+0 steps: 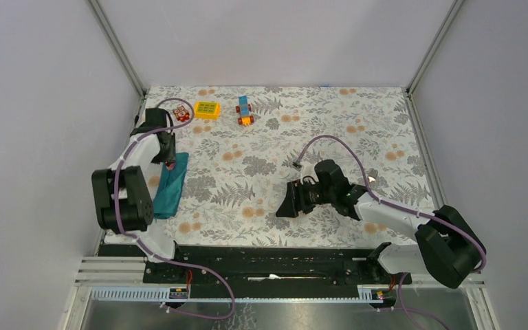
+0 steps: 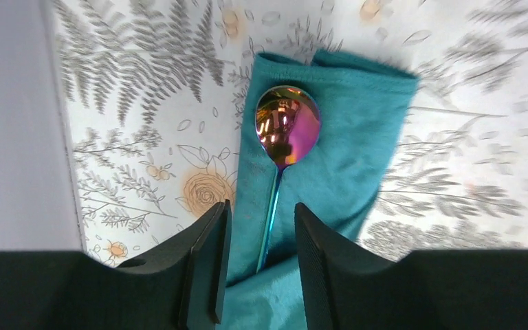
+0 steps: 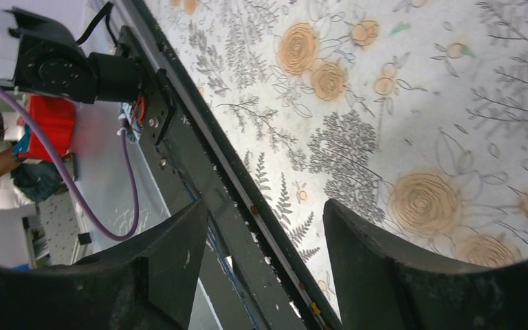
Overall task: Fold the napkin into a case and place the utensils inside
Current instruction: Insert the spoon into the folded napkin, then pick up the fork from the corner of the board.
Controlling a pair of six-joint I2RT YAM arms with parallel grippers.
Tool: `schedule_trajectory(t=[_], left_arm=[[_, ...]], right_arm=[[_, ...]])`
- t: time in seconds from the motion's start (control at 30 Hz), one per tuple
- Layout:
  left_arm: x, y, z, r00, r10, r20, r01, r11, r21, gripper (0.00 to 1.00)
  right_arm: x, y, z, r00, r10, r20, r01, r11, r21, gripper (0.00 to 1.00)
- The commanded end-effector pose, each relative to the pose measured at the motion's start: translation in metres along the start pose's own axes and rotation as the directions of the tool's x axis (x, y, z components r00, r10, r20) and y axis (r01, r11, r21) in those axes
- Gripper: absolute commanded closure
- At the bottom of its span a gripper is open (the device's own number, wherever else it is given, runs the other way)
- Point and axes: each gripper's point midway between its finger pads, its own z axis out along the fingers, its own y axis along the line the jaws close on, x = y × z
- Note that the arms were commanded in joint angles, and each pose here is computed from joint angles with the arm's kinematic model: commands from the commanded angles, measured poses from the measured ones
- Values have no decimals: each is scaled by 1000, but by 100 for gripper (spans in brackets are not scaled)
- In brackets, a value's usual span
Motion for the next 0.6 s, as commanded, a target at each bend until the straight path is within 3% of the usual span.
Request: schedule_trajectory(t=[0.0, 0.03, 0.07, 0.1, 0.17, 0.27, 0.43, 0.57], left_arm=[[-58, -10, -82, 940, -201, 276, 164, 975, 149, 55], [-64, -24, -97, 922, -233, 309, 161, 957, 241, 55], [-67, -43, -113, 907, -259, 331, 140, 928, 344, 39], [-70, -60, -129, 892, -278, 358, 108, 898, 427, 35], [-71, -88, -158, 870, -281, 405, 25, 846, 533, 34], [-62, -131, -195, 851, -233, 471, -127, 779, 614, 34], [-35, -171, -238, 817, -214, 536, -287, 655, 699, 24], [-5, -192, -267, 809, -241, 537, -360, 519, 775, 20]], right_arm=[[-27, -6, -16, 997, -25, 76, 16, 993, 118, 30], [-31, -9, -19, 996, -15, 90, 2, 989, 151, 30], [-33, -14, -24, 995, 3, 104, -23, 981, 193, 29], [-34, -21, -29, 993, 17, 119, -46, 969, 242, 27], [-43, -40, -45, 982, 42, 183, -106, 927, 359, 17], [-57, -69, -80, 954, 94, 284, -228, 842, 489, 8], [-60, -133, -155, 880, 200, 431, -464, 557, 689, 3], [-48, -169, -196, 785, 312, 535, -619, 380, 687, 3]])
